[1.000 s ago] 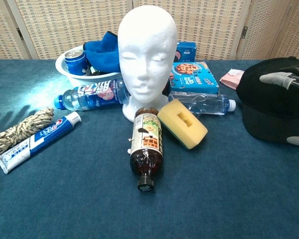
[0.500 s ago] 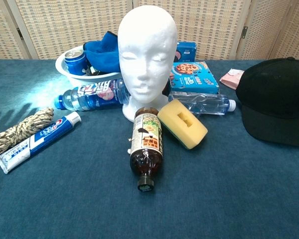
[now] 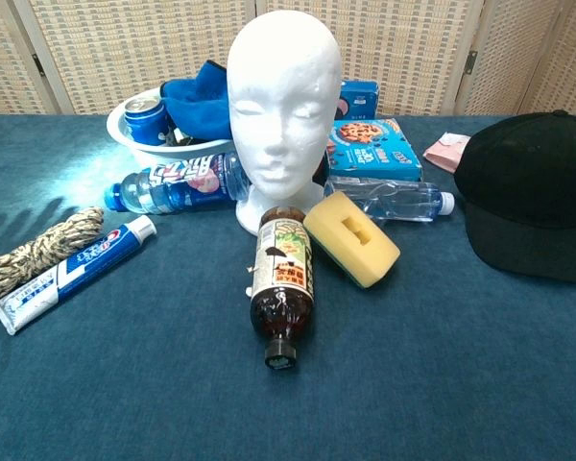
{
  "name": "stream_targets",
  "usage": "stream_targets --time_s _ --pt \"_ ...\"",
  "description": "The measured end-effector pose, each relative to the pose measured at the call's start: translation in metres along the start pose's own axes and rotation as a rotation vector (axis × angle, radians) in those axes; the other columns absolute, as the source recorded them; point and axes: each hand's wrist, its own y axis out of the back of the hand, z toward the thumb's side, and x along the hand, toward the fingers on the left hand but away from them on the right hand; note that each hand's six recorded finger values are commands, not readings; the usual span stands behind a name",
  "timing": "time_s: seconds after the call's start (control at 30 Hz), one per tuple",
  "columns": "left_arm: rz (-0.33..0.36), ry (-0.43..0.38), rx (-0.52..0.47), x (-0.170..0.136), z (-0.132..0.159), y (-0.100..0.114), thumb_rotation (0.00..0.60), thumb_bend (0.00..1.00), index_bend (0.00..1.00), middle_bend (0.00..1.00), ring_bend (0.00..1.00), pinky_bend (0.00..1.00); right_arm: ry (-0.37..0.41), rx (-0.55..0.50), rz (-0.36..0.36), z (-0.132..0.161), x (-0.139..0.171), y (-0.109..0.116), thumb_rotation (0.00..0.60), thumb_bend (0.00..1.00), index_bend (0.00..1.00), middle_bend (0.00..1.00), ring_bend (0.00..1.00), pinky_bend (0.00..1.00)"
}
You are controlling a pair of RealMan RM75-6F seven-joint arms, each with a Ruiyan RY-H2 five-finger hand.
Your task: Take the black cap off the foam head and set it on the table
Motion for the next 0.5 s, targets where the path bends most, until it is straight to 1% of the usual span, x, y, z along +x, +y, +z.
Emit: stream_targets --time_s 0.13,0.23,0.4,0.5 --pt "-0.005 -0.003 -0.002 0.000 0.002 -0.002 0.600 0.29 0.00 0.00 0.00 0.00 -0.024 -0.015 0.065 -0.010 0.015 0.000 0.600 0.00 0.40 0.41 0.34 0.31" --pt "-0.007 -0.007 -0.003 0.000 0.003 -0.003 0.600 0.29 0.00 0.00 0.00 0.00 -0.037 -0.023 0.092 -0.014 0.023 -0.001 0.600 0.00 0.40 0.41 0.34 0.31" --pt "-0.005 -0.011 -0.005 0.001 0.004 -0.003 0.600 0.29 0.00 0.00 0.00 0.00 -0.046 -0.045 0.092 -0.017 0.028 -0.002 0.600 0.00 0.41 0.41 0.34 0.31" --pt "-0.002 -0.011 -0.006 0.001 0.004 -0.003 0.600 0.29 0.00 0.00 0.00 0.00 -0.052 -0.041 0.090 -0.020 0.029 -0.001 0.600 0.00 0.41 0.41 0.34 0.31"
